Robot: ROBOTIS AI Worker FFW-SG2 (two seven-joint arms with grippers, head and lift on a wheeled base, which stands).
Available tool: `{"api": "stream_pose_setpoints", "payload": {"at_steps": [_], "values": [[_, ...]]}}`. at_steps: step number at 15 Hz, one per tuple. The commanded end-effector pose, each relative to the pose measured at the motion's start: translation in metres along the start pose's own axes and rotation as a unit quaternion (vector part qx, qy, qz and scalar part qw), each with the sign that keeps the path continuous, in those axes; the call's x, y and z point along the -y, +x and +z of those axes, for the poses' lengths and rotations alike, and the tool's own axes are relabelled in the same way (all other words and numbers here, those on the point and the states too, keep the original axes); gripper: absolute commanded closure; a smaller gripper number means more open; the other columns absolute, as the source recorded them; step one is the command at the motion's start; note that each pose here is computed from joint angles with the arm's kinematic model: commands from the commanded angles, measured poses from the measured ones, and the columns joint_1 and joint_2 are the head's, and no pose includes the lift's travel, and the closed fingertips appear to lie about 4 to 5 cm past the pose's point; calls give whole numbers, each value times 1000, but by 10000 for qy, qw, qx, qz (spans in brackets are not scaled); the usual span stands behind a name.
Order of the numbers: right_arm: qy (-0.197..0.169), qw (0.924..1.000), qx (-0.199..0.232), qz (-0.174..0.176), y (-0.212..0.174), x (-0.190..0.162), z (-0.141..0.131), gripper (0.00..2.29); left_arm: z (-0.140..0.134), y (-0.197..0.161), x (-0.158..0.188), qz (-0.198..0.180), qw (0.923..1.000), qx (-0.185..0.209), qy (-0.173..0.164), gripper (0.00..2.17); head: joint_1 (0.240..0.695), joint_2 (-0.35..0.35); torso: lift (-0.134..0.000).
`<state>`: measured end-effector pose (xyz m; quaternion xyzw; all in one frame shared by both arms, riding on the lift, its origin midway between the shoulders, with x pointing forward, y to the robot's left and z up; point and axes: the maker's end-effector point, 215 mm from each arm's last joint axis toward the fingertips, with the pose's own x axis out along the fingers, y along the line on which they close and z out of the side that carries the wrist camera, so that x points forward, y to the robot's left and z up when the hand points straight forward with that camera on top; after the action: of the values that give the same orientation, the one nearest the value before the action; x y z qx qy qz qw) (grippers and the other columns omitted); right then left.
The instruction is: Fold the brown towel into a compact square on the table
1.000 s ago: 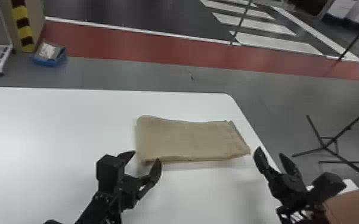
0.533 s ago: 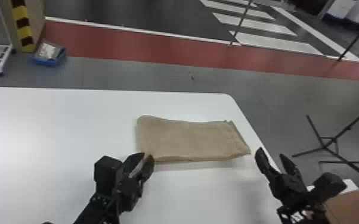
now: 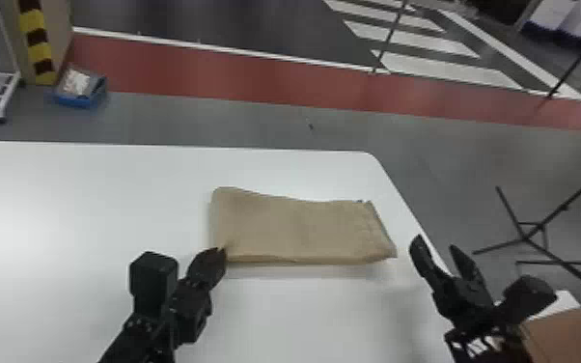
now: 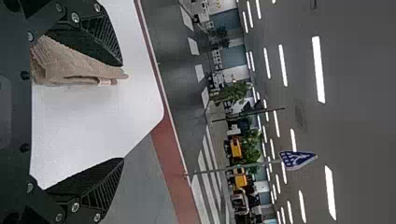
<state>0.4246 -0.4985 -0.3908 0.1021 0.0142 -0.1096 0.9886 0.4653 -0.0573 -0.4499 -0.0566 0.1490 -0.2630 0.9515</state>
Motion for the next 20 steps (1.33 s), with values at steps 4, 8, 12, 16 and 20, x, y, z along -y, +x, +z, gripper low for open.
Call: {"api": "stream_pose_setpoints", "payload": {"at_steps": [4, 8, 12, 16, 20], "values": [[24, 9999, -21, 110, 8, -13, -2, 184, 10, -38, -114, 867, 9961, 147, -54, 1538, 695, -350, -123], [51, 9999, -58, 150, 12, -18, -3, 184, 30, -98, -186, 1430, 9887, 409, -186, 1538, 695, -350, -123], [77, 9995, -139, 289, 23, -37, -12, 184, 35, -142, -177, 1442, 9888, 372, -70, 1538, 695, -350, -123], [93, 9990, -193, 390, 28, -51, -19, 184, -16, -141, -142, 1226, 9905, -608, 131, 1538, 695, -350, -123], [115, 9991, -198, 353, 27, -47, -21, 184, -24, -140, -134, 1249, 9881, -815, 370, 1538, 695, -350, -123]]}}
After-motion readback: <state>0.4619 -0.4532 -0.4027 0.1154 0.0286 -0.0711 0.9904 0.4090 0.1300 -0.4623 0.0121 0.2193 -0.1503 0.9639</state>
